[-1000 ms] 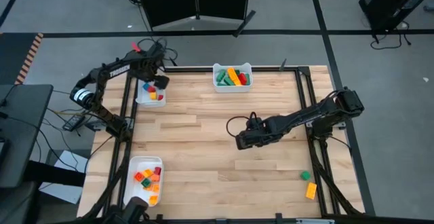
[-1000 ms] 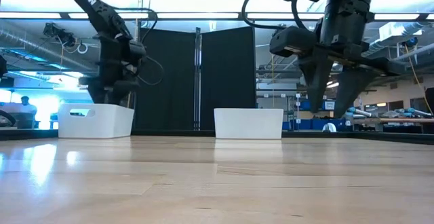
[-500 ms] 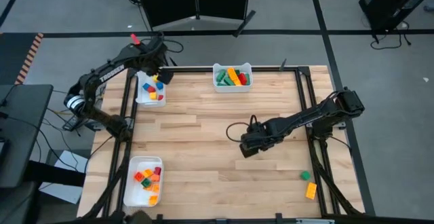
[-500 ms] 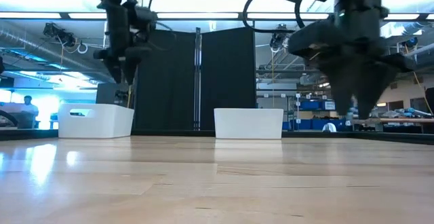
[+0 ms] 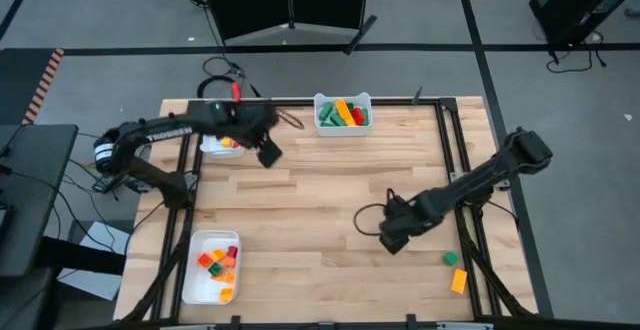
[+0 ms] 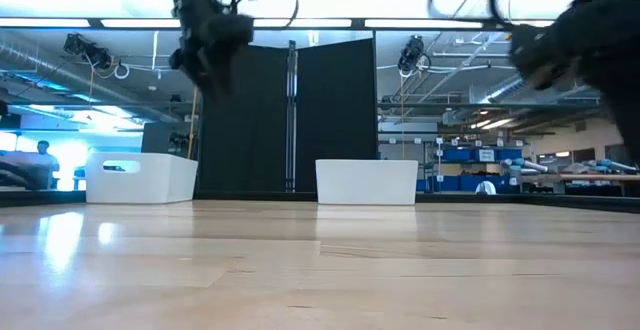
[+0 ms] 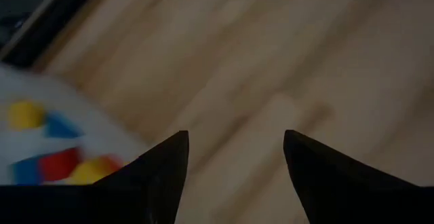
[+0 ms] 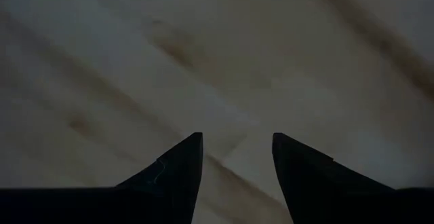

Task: Sort blocks by size
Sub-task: Put the green block into the top left white bin

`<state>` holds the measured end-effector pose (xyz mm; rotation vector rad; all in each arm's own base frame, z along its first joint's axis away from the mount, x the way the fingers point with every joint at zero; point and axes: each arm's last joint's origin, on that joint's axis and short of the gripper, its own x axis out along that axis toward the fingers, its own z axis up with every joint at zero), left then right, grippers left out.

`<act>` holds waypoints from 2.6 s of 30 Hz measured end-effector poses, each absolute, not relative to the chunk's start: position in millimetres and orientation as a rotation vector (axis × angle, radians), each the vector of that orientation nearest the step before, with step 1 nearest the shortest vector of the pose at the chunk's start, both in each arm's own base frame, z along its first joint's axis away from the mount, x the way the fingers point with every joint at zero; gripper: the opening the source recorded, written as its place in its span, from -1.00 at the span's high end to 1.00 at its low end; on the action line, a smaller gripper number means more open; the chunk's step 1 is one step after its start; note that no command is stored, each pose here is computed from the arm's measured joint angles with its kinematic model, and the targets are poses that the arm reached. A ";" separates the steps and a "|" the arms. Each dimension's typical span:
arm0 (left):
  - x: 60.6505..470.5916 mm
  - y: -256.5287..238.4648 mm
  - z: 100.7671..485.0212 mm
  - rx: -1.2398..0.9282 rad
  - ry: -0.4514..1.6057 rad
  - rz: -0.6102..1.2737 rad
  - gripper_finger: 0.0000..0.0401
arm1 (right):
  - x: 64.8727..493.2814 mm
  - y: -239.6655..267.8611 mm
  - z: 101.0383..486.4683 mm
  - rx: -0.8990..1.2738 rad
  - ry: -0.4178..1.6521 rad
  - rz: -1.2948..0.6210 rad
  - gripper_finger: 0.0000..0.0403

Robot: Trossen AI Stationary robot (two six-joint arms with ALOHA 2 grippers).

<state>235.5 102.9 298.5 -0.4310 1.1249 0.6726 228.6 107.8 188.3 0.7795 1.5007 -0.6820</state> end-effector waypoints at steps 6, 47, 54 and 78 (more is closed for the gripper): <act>263.1 48.8 303.3 -0.410 1.004 0.531 -0.25 | 188.0 116.3 195.1 0.875 1.356 -0.642 0.06; 325.5 -107.8 269.6 -0.443 0.834 0.064 -0.25 | 112.6 129.2 198.5 0.605 1.632 -0.519 -0.50; 326.5 -108.0 270.8 -0.447 0.818 0.060 -0.25 | 116.5 148.3 179.7 0.528 1.729 -0.469 -0.47; 329.8 -108.6 274.4 -0.457 0.766 0.056 -0.25 | 121.4 176.9 140.7 0.440 2.004 -0.304 -0.28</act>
